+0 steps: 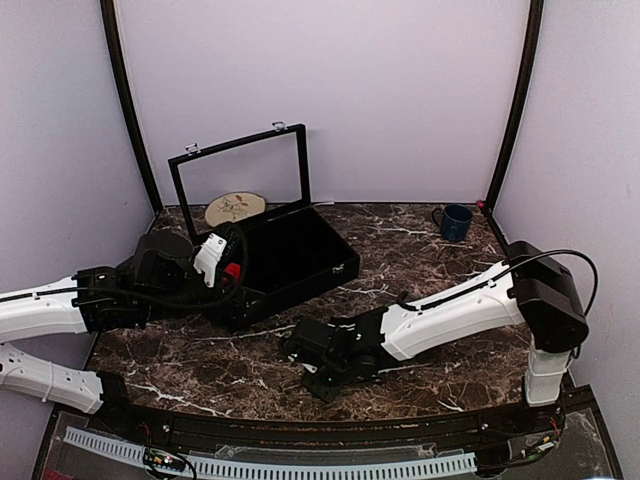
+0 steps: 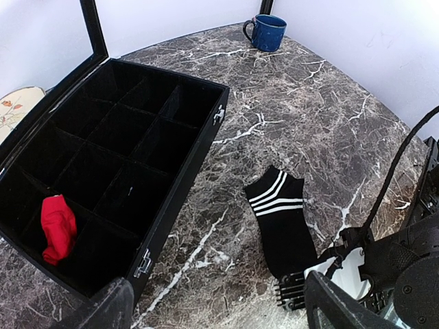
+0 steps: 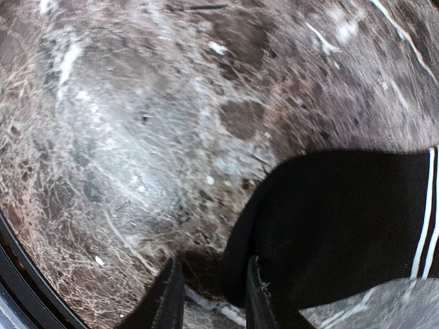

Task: Roll the socks
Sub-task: Roll the sock at the center of the board.

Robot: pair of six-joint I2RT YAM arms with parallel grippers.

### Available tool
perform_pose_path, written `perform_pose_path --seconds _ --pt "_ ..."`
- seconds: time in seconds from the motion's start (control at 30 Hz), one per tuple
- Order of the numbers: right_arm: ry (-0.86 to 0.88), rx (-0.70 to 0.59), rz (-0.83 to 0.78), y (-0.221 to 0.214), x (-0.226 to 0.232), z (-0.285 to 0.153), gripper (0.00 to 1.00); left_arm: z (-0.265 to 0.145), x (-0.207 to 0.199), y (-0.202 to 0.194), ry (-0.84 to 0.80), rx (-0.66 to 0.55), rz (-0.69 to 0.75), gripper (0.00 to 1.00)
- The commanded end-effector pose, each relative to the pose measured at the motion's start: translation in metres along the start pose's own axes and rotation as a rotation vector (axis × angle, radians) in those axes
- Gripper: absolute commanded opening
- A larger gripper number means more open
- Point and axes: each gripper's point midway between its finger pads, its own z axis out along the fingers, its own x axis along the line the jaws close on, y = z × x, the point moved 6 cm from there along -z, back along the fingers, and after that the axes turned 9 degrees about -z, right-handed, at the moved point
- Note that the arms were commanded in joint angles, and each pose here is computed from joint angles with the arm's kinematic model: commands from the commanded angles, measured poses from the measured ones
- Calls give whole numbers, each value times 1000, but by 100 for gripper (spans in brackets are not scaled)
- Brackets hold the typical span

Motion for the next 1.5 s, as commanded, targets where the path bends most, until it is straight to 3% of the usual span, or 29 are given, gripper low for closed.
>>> perform_pose_path --seconds 0.0,0.2,0.43,0.83,1.13,1.47 --pt "-5 3 -18 4 4 6 21 -1 0 -4 -6 7 2 89" --pt "0 31 -22 1 4 10 0 1 -1 -3 -9 7 10 89" --pt "29 22 3 1 -1 3 0 4 0 -8 -6 17 10 89" --pt "291 -51 204 -2 -18 -10 0 8 -2 -30 -61 69 38 87" --pt "480 -98 310 6 -30 -17 0 24 -31 -59 -117 168 241 87" --pt "629 -101 385 11 -46 -22 0 34 -51 -89 -148 188 420 88"
